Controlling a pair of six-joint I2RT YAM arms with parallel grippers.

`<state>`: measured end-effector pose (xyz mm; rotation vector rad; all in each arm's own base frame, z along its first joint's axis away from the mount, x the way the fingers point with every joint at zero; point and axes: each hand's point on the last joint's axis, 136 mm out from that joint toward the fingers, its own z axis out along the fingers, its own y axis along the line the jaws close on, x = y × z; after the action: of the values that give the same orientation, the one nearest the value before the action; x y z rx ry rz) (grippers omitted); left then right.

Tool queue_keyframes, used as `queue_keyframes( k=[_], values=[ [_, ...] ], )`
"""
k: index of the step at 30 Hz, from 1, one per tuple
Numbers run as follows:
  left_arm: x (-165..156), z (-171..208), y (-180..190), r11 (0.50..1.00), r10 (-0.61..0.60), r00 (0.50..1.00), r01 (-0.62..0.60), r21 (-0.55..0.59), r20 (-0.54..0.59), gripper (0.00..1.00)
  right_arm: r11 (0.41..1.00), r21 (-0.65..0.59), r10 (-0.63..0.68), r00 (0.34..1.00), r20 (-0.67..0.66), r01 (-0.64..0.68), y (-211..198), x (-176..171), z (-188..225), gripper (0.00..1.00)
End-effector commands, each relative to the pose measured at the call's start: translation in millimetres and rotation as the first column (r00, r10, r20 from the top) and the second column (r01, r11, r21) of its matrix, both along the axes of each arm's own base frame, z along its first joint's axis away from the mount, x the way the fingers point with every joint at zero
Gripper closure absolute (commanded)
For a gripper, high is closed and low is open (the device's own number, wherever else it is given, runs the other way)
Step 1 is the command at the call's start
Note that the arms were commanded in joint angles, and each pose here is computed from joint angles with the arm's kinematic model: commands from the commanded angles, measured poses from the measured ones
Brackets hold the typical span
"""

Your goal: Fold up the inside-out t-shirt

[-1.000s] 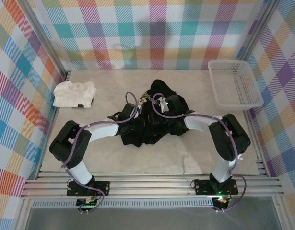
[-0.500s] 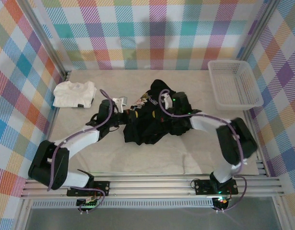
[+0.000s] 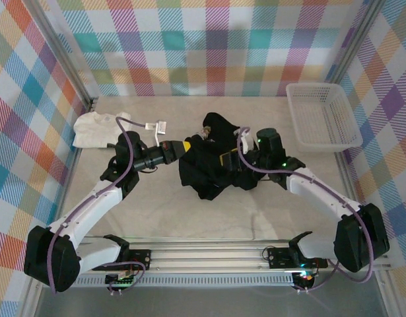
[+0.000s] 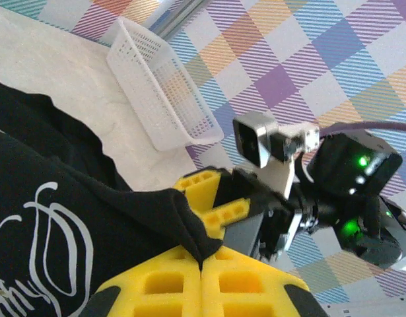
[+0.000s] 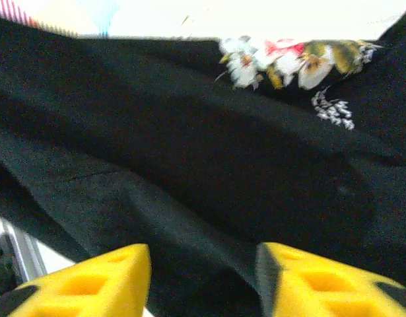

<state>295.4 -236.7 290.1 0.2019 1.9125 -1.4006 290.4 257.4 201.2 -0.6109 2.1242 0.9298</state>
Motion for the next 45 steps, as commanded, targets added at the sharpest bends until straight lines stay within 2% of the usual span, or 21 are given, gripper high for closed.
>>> queue_keyframes(
  k=[1, 4, 8, 11, 14, 19, 20, 22, 24, 25, 28, 32, 35, 39, 41, 43, 45],
  values=[
    [-6.1, 22.5, -2.3, 0.999, -0.029, 0.999, 0.03, -0.021, 0.039, 1.0, 0.999, -0.025, 0.023, 0.998, 0.062, -0.021, 13.4, -17.0, 4.1, 0.44],
    [-6.6, 20.5, -2.9, 1.0, -0.03, 0.999, 0.03, -0.008, 0.036, 1.0, 0.998, -0.036, 0.057, 0.993, 0.106, -0.054, 30.8, -25.5, 5.5, 0.3],
    [-8.2, 19.5, -4.0, 0.999, -0.036, 0.999, 0.036, -0.003, 0.034, 1.0, 0.994, -0.083, 0.076, 0.988, 0.133, -0.065, 47.0, -23.5, -0.4, 0.2],
    [-10.8, 18.2, -4.8, 0.999, -0.042, 0.998, 0.042, 0.005, 0.035, 1.0, 0.994, -0.104, 0.036, 0.989, 0.145, -0.021, 53.2, -9.4, -3.4, 0.19],
    [-13.5, 16.3, -5.1, 0.999, -0.046, 0.998, 0.046, 0.011, 0.037, 1.0, 0.993, -0.114, -0.002, 0.987, 0.164, 0.021, 59.6, 8.4, -2.6, 0.22],
    [-16.6, 13.4, -4.1, 0.999, -0.044, 0.998, 0.043, 0.025, 0.042, 1.0, 0.997, -0.07, 0.03, 0.989, 0.145, -0.02, 87.9, 24.4, -3.1, 0.3],
    [-16.9, 13.5, -3.5, 0.999, -0.041, 0.998, 0.04, 0.026, 0.044, 1.0, 0.997, -0.075, 0.032, 0.99, 0.134, -0.022, 90.4, 27.0, -7.6, 0.37],
    [-15.8, 13.8, 1.2, 0.999, -0.007, 0.999, 0.005, 0.037, 0.049, 1.0, 0.996, -0.079, 0.051, 0.993, 0.106, -0.043, 91.9, 28.5, -14.6, 0.62],
    [-4.0, 4.2, 20.1, 0.986, 0.133, 0.991, -0.135, 0.094, 0.025, 1.0, 0.997, -0.05, 0.063, 0.995, 0.078, -0.06, 77.7, 26.7, -9.7, 0.79],
    [3.7, -4.3, 35.8, 0.961, 0.233, 0.972, -0.233, 0.147, 0.015, 1.0, 0.995, 0.003, 0.097, 0.993, 0.073, -0.097, 69.2, 20.5, 0.6, 0.85],
    [19.8, -26.5, 71.6, 0.86, 0.427, 0.903, -0.418, 0.293, 0.037, 1.0, 0.935, 0.22, 0.267, 0.961, 0.072, -0.277, 51.9, -8.9, 38.8, 0.93],
    [33.3, -43.1, 78.4, 0.806, 0.463, 0.884, -0.449, 0.385, 0.062, 0.99, 0.842, 0.339, 0.418, 0.905, 0.085, -0.421, 53.3, -38.2, 61.2, 0.99],
    [39.0, -51.9, 76.7, 0.787, 0.457, 0.887, -0.438, 0.434, 0.068, 0.89, 0.822, 0.369, 0.434, 0.897, 0.085, -0.433, 54.8, -39.8, 66.9, 1.0],
    [32.0, -52.0, 77.2, 0.737, 0.453, 0.883, -0.448, 0.506, 0.122, 0.67, 0.829, 0.373, 0.42, 0.904, 0.075, -0.416, 56.6, -32.0, 67.4, 1.0],
    [22.1, -47.7, 76.4, 0.712, 0.44, 0.882, -0.458, 0.532, 0.17, 0.58, 0.84, 0.373, 0.404, 0.913, 0.055, -0.394, 57.3, -26.5, 65.5, 1.0],
    [7.2, -47.5, 72.7, 0.703, 0.408, 0.892, -0.444, 0.556, 0.195, 0.53, 0.846, 0.374, 0.394, 0.918, 0.041, -0.38, 58.0, -22.2, 64.6, 1.0],
    [-8.3, -44.7, 59.2, 0.745, 0.346, 0.917, -0.398, 0.535, 0.2, 0.5, 0.857, 0.371, 0.374, 0.927, 0.027, -0.357, 57.6, -16.9, 63.1, 1.0]
  ],
)
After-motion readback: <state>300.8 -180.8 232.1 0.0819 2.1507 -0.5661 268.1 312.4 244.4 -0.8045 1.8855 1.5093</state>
